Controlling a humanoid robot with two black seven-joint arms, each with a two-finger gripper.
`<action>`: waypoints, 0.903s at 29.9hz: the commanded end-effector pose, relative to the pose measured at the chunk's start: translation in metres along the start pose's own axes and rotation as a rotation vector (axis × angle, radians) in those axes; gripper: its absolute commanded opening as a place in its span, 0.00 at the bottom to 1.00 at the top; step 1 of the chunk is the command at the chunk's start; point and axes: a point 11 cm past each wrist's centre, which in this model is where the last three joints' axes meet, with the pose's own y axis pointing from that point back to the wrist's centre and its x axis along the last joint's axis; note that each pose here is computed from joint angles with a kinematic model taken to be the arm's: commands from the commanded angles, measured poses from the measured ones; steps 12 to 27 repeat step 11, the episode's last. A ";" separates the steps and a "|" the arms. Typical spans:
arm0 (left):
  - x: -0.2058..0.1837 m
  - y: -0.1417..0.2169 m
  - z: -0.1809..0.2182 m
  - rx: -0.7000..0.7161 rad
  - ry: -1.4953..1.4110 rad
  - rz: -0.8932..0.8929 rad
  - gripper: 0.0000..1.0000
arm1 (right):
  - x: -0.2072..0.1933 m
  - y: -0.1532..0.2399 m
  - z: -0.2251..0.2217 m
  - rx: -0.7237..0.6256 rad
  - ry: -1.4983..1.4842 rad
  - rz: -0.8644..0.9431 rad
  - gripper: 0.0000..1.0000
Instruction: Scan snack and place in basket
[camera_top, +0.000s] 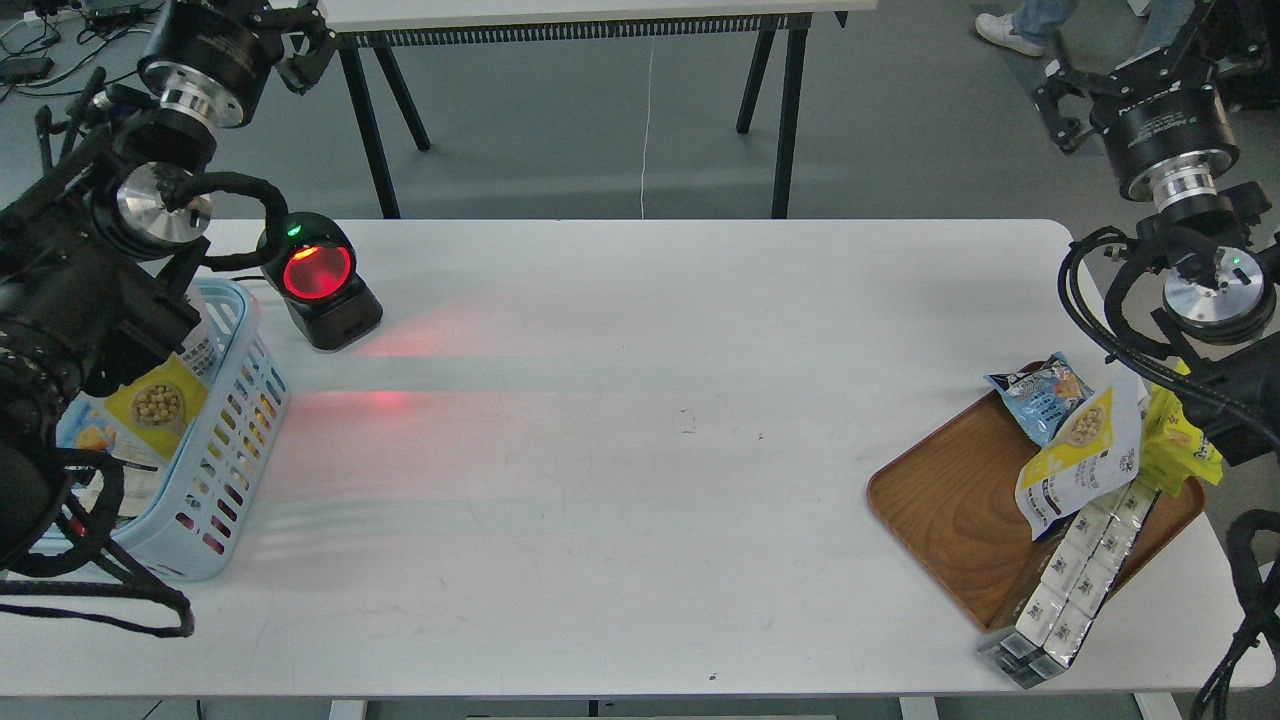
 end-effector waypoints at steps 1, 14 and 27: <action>0.007 0.009 -0.022 0.007 0.069 0.030 1.00 | 0.002 0.001 0.005 -0.004 -0.005 0.010 0.99; 0.010 0.014 -0.037 -0.005 0.128 0.050 1.00 | -0.005 -0.004 0.003 -0.002 -0.003 -0.007 0.99; 0.010 0.014 -0.037 -0.005 0.128 0.050 1.00 | -0.005 -0.004 0.003 -0.002 -0.003 -0.007 0.99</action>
